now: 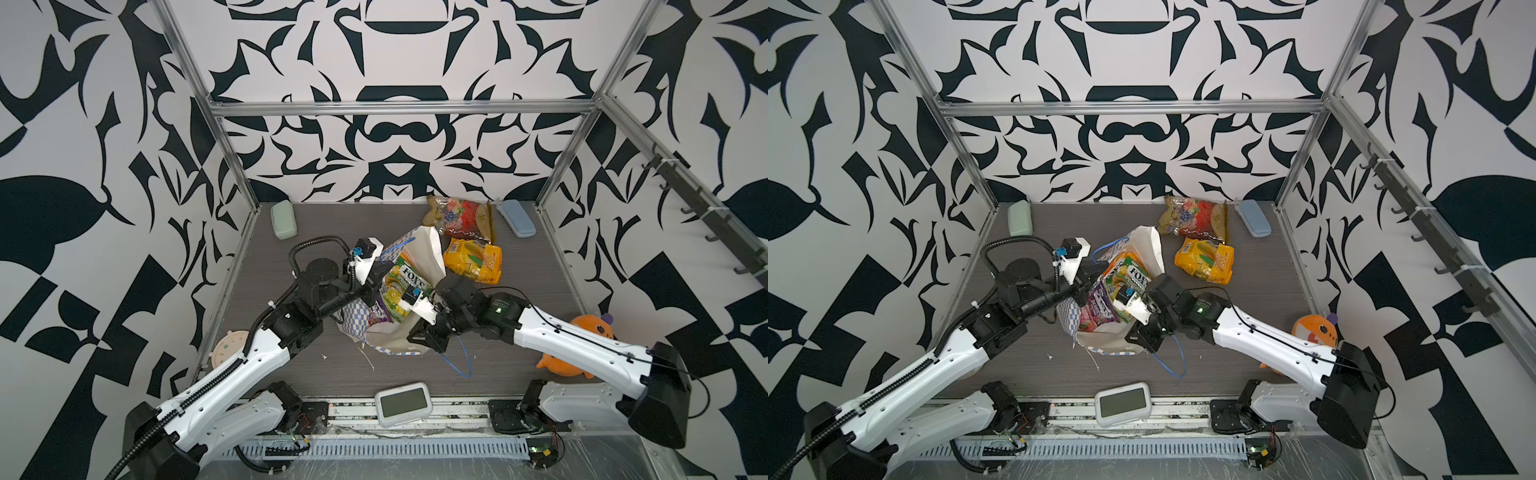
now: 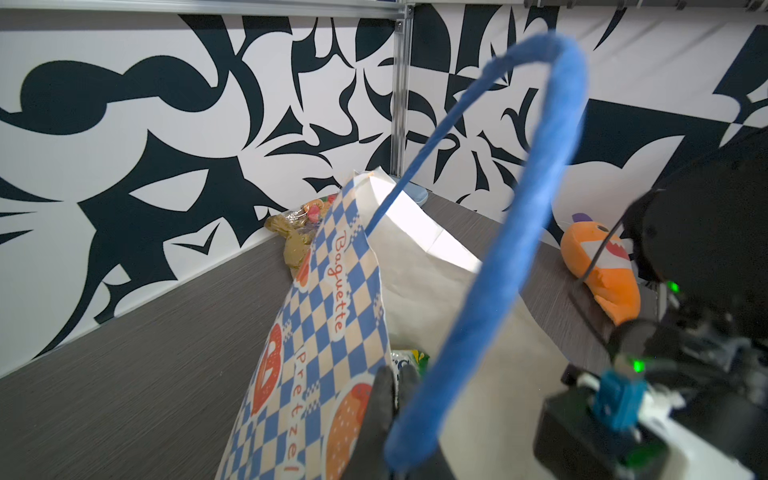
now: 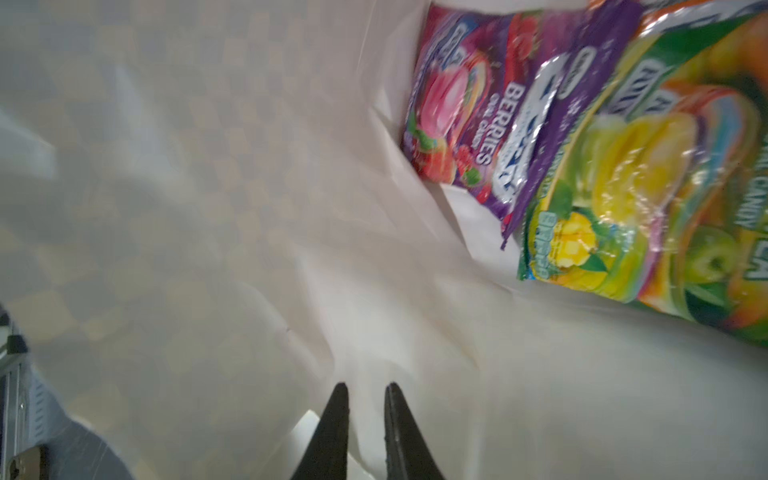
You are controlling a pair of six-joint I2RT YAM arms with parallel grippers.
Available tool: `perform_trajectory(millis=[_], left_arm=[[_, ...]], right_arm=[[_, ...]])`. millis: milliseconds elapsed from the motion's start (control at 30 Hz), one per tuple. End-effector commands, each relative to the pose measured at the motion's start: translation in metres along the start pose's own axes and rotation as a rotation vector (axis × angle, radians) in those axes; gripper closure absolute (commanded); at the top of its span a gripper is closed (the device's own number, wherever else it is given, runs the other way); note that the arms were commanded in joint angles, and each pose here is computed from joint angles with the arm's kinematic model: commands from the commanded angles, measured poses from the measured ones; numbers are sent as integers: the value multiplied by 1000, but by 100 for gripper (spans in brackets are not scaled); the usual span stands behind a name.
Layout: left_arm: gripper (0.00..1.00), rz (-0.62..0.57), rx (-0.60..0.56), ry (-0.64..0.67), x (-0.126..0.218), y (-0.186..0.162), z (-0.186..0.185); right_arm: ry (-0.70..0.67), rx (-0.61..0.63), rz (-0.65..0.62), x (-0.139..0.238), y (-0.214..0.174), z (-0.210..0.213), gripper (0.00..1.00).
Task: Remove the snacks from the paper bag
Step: 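Lower the open right gripper into the bag opening above the green Fox's pack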
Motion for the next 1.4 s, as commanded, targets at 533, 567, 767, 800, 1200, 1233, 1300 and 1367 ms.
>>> perform_trajectory(millis=[533, 567, 767, 800, 1200, 1233, 1300, 1367], left_arm=[[100, -96, 28, -174, 1, 28, -26], [100, -105, 24, -172, 2, 29, -26], [100, -127, 18, -150, 2, 33, -22], [100, -131, 17, -149, 3, 34, -22], [100, -128, 22, -89, 2, 30, -13], [100, -127, 21, -77, 2, 29, -11], [100, -117, 14, -63, 1, 26, -9], [100, -106, 12, -39, -1, 23, -5]], right_arm=[[-622, 58, -574, 94, 117, -63, 61], [-630, 57, -559, 88, 119, -69, 61], [-607, -86, -563, 58, 126, -121, 49], [-576, -87, -562, 51, 126, -123, 47], [-561, -160, -518, 33, 116, -148, 36], [-573, -161, -509, 37, 114, -147, 36], [-584, -156, -512, 46, 112, -143, 36], [-571, -146, -528, 54, 112, -137, 36]])
Point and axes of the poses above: each gripper's point midway between its finger pads, its own x axis back along the fingers, its own z axis along the line the jaws close on, y = z × x, the point moved 1 cm from there along x, back along the fingers, and after that the axes turned 10 degrees about -x, right-handed, at the moved point
